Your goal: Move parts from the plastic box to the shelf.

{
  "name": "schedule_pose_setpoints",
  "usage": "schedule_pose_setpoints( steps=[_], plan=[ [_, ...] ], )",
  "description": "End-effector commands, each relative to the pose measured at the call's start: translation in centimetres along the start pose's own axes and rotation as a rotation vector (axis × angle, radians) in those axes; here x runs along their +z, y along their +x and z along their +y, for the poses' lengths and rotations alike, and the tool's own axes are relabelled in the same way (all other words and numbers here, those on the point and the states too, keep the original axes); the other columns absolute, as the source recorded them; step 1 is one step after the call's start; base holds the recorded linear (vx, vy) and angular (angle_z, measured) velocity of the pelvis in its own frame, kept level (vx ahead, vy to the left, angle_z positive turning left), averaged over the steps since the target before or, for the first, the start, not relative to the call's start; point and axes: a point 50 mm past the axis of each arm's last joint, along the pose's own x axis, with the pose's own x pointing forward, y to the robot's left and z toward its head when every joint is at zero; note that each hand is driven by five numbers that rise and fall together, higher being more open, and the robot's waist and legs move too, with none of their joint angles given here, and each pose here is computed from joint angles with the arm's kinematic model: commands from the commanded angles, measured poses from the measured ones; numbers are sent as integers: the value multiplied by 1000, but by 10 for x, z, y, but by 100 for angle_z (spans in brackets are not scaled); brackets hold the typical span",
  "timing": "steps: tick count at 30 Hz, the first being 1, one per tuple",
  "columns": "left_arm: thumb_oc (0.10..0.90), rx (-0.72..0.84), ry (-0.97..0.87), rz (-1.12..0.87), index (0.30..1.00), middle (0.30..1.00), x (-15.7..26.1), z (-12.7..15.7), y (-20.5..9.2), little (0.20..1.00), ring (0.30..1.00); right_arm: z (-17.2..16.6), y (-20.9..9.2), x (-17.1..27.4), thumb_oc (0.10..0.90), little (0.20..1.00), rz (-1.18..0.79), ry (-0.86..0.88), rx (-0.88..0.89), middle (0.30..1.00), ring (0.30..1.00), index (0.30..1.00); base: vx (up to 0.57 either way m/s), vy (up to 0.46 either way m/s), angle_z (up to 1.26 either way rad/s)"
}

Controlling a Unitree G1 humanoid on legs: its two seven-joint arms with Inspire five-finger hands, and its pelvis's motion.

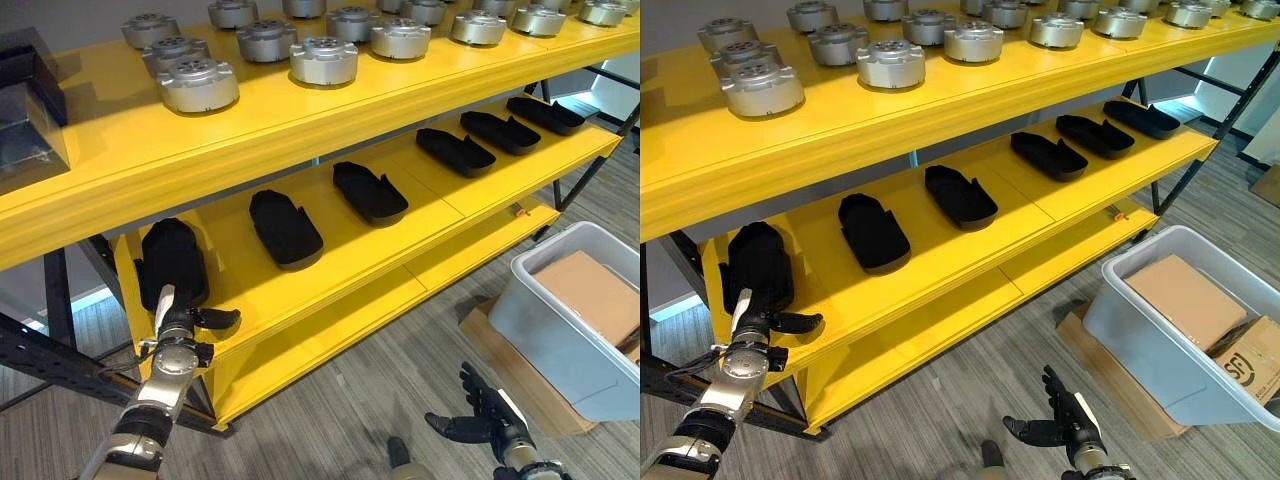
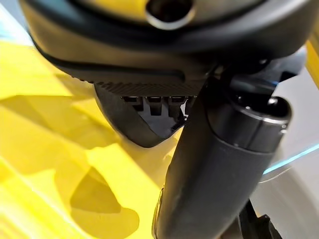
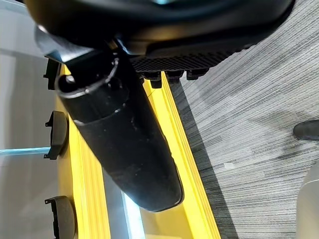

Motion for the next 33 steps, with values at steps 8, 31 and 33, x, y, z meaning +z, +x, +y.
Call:
schedule_pose_setpoints(
  steps=[8, 31, 33],
  plan=[
    [900, 103, -144, -129, 1000, 1000, 55, 22, 28, 1000, 1000, -10, 9, 39, 900, 1000, -197, 3, -7, 1000, 1000, 1000, 2, -4, -6],
    [900, 70, -215, -118, 1000, 1000, 53, 9, 26, 1000, 1000, -9, 11, 37, 900, 1000, -182, 4, -8, 1000, 1000, 1000, 0, 0, 0],
    [900, 64, -231, -122, 1000, 1000, 55, 7, 26, 1000, 1000, -8, 11, 37, 900, 1000, -183, 6, -8, 1000, 1000, 1000, 0, 0, 0]
  ],
)
